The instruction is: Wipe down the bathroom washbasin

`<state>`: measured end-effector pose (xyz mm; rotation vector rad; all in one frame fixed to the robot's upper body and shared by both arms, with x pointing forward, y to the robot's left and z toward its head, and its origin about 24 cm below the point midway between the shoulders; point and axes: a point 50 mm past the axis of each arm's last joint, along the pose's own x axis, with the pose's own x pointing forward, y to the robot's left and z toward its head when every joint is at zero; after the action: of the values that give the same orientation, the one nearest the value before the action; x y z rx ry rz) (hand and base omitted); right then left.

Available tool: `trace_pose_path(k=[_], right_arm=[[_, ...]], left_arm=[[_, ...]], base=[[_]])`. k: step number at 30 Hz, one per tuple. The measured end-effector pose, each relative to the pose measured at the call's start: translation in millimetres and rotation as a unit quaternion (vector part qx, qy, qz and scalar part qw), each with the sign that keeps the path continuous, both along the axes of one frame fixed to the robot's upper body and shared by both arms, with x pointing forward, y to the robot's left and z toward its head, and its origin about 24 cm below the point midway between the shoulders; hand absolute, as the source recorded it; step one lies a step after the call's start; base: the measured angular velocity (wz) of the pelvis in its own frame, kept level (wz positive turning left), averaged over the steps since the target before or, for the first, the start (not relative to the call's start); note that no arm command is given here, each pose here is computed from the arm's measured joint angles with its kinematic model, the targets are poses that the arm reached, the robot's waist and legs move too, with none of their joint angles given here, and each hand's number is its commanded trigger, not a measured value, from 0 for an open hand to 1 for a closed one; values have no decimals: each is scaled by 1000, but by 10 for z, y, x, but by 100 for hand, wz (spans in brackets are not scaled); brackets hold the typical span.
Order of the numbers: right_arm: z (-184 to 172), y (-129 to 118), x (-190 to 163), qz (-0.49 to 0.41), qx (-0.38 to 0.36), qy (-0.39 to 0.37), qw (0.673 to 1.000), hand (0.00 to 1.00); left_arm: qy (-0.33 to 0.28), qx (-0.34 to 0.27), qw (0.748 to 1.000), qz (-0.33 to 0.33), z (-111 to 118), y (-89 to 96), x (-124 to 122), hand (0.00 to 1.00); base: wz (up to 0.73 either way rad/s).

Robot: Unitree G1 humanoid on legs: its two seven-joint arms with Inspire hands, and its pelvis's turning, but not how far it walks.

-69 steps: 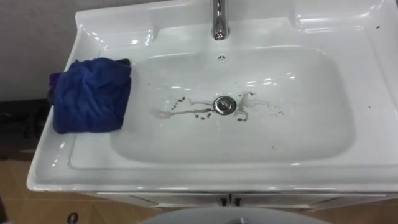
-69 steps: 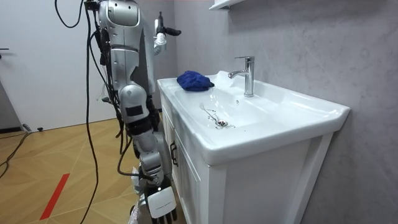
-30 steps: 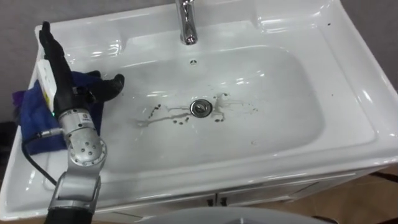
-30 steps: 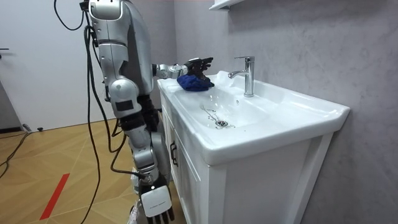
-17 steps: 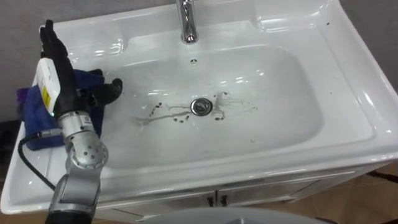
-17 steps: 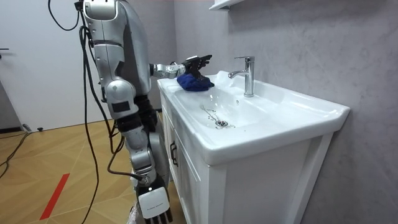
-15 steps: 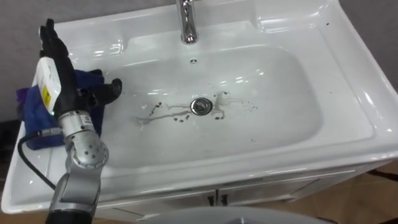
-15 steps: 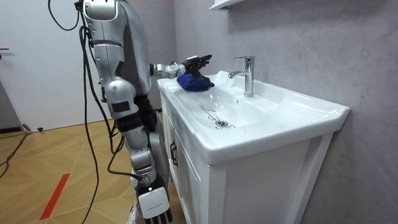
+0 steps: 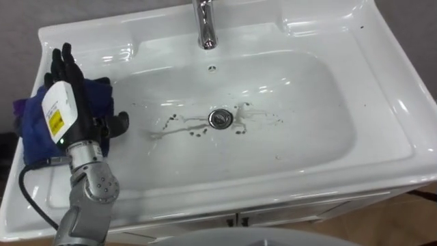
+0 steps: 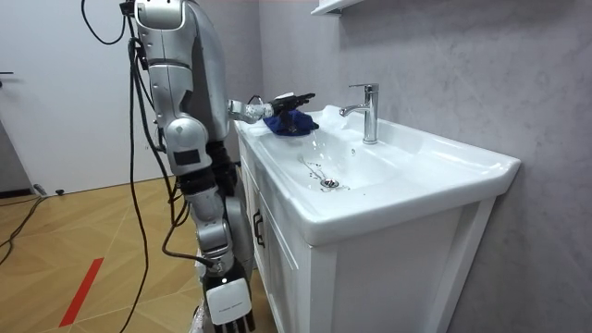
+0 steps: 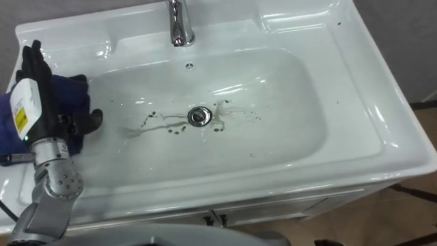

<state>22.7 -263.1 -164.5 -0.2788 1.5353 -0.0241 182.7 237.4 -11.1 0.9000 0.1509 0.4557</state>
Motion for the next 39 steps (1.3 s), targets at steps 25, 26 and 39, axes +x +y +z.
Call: trace_pose_path(k=[25,26,39], right_arm=[[-9,31,-1,56,-2,33,998,0],[-8,30,3,55,-2,32,998,0],[-1,1,-61,42,-5,45,998,0]], left_arm=[[20,75,997,12,-17,34,-25,0],[19,76,997,16,-21,44,-31,0],[0,93,993,70,-33,192,-105,0]], base=[[0],[0],[1]])
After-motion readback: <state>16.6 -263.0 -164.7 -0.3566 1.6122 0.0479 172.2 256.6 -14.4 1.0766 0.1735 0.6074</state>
